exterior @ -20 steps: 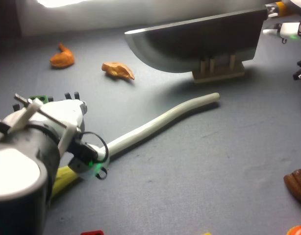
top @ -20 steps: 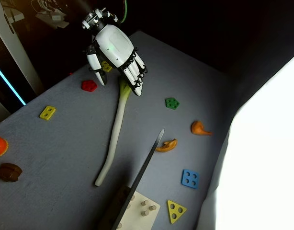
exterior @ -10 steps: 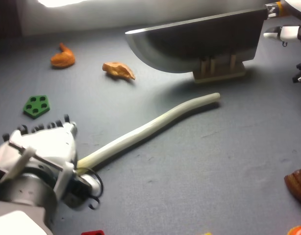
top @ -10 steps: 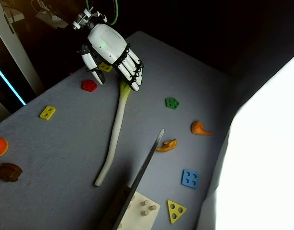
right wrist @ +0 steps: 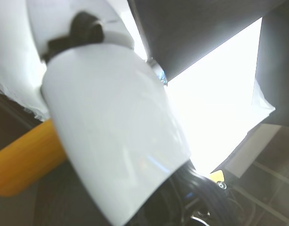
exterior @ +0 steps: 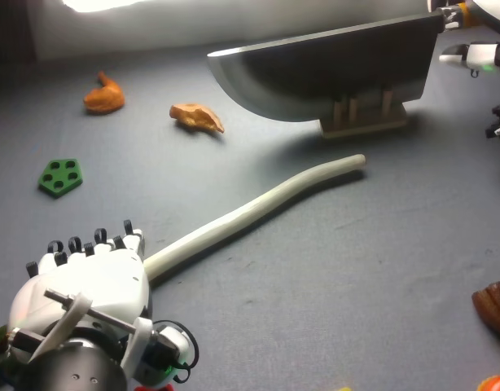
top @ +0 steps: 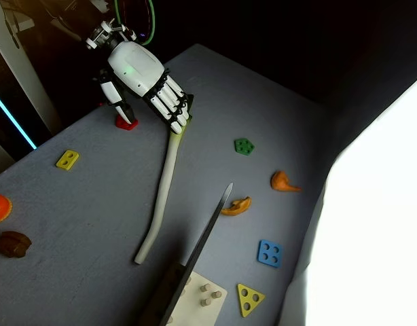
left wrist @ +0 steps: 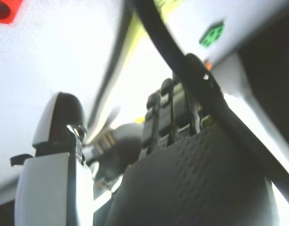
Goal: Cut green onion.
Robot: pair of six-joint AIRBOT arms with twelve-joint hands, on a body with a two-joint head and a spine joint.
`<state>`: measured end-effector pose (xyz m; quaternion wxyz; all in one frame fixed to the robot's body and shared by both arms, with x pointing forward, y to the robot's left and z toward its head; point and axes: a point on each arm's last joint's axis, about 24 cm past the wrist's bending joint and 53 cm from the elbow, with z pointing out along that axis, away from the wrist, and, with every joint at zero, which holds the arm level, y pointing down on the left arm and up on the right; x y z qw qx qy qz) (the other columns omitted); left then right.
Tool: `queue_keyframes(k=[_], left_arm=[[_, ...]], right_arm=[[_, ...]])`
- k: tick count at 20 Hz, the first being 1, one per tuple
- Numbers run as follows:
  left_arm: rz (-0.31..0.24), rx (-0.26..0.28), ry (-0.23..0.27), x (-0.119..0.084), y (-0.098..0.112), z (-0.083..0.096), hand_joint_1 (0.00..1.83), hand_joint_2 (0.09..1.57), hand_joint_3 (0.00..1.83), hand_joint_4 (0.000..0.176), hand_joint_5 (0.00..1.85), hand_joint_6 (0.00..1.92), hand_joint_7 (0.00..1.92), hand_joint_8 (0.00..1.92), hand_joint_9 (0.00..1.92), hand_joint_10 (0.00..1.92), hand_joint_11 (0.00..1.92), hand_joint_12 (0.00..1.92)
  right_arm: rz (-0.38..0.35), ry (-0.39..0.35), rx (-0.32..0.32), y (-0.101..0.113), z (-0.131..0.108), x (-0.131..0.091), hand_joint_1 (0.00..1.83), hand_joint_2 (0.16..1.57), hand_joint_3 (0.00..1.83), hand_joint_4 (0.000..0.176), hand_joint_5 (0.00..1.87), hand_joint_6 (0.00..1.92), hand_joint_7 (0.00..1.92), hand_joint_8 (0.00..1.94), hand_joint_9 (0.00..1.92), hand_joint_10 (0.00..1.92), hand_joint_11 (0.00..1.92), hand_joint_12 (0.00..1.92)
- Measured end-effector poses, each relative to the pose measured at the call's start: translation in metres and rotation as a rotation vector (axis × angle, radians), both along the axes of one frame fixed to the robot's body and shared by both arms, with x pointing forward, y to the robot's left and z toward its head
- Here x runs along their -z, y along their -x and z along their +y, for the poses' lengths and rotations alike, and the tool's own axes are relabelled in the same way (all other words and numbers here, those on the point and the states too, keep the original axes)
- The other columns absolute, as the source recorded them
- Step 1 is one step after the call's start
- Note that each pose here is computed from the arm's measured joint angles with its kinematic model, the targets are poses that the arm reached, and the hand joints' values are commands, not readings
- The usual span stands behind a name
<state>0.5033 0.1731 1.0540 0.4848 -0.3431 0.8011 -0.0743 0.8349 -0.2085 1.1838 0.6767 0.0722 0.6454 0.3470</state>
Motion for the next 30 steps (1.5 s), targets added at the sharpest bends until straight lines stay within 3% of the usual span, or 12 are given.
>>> queue_keyframes(k=[2,3,5,7,10,11,12,13,15,17,23,30], left_arm=[[-0.005,-0.008,-0.005,0.0,0.0,0.0,0.82,1.17,0.0,0.049,0.11,0.0,0.12,0.0,0.13,0.0,0.0,0.65],[-0.003,-0.024,0.0,0.002,0.001,0.0,0.79,1.19,0.0,0.045,0.12,0.0,0.09,0.0,0.12,0.0,0.0,0.57],[0.013,-0.046,0.014,0.007,0.004,0.0,0.77,1.19,0.01,0.048,0.1,0.0,0.07,0.0,0.11,0.0,0.0,0.49],[0.02,-0.06,0.019,0.01,0.005,0.001,0.76,1.2,0.01,0.048,0.1,0.0,0.06,0.0,0.11,0.0,0.0,0.47],[0.005,-0.081,0.026,0.01,0.001,0.003,0.76,1.19,0.01,0.046,0.11,0.0,0.08,0.01,0.12,0.01,0.0,0.53],[0.009,-0.082,0.031,0.012,0.002,0.002,0.76,1.19,0.01,0.044,0.12,0.01,0.09,0.01,0.13,0.01,0.0,0.53],[0.013,-0.085,0.038,0.013,0.003,0.0,0.77,1.19,0.0,0.043,0.12,0.01,0.08,0.0,0.12,0.01,0.0,0.53],[0.019,-0.088,0.038,0.015,0.004,0.0,0.77,1.19,0.0,0.043,0.13,0.01,0.08,0.0,0.12,0.01,0.0,0.53],[0.025,-0.092,0.044,0.017,0.005,-0.001,0.78,1.19,0.0,0.046,0.12,0.0,0.09,0.01,0.13,0.01,0.0,0.53],[0.022,-0.084,0.048,0.018,0.004,-0.005,0.77,1.19,0.0,0.042,0.1,0.0,0.1,0.01,0.13,0.01,0.0,0.51],[0.019,-0.074,0.044,0.019,0.005,-0.006,0.8,1.18,0.0,0.042,0.13,0.01,0.16,0.01,0.17,0.01,0.0,0.62],[0.012,-0.064,0.033,0.021,0.005,-0.004,0.76,1.2,0.01,0.042,0.11,0.0,0.13,0.0,0.14,0.01,0.0,0.56]], right_arm=[[0.001,0.001,0.0,0.0,0.0,0.0,1.27,1.04,0.0,0.0,0.54,1.9,0.47,1.93,0.52,1.92,0.52,1.92],[0.0,0.0,-0.001,0.0,0.0,0.0,1.35,1.0,0.0,0.0,0.62,1.92,0.73,1.94,0.84,1.92,0.84,1.92],[0.0,-0.003,0.001,0.0,0.0,0.0,1.42,1.06,0.0,0.0,0.88,1.85,1.11,1.94,1.19,1.92,1.21,1.92],[0.0,-0.005,0.0,0.0,0.0,0.0,1.43,1.07,0.0,0.0,0.93,1.82,1.19,1.94,1.27,1.92,1.29,1.92],[-0.002,-0.009,-0.001,0.0,0.0,-0.001,1.62,1.15,0.07,0.0,1.34,1.92,1.51,1.94,1.59,1.92,1.62,1.92],[-0.004,-0.027,-0.002,0.0,0.0,-0.003,1.63,1.13,0.11,0.054,1.36,1.92,1.53,1.94,1.6,1.92,1.64,1.92],[-0.008,-0.028,-0.001,0.0,0.0,-0.004,1.63,1.09,0.2,0.134,1.35,1.92,1.53,1.94,1.6,1.92,1.66,1.92],[-0.011,-0.028,-0.002,0.0,0.0,-0.004,1.64,1.02,0.35,0.168,1.34,1.92,1.53,1.94,1.6,1.92,1.66,1.92],[-0.011,-0.029,-0.002,0.001,0.0,-0.004,1.64,0.9,0.6,0.176,1.36,1.92,1.55,1.94,1.63,1.92,1.69,1.92],[-0.015,-0.028,-0.003,0.001,0.001,-0.005,1.63,0.87,0.67,0.176,1.36,1.92,1.57,1.94,1.64,1.92,1.71,1.92],[-0.044,-0.012,0.002,0.002,0.0,-0.01,1.63,0.86,0.67,0.176,1.37,1.92,1.52,1.94,1.6,1.92,1.66,1.92],[-0.073,0.001,0.049,-0.001,-0.008,-0.015,1.61,0.9,0.57,0.176,1.36,1.92,1.51,1.94,1.58,1.92,1.64,1.92]])
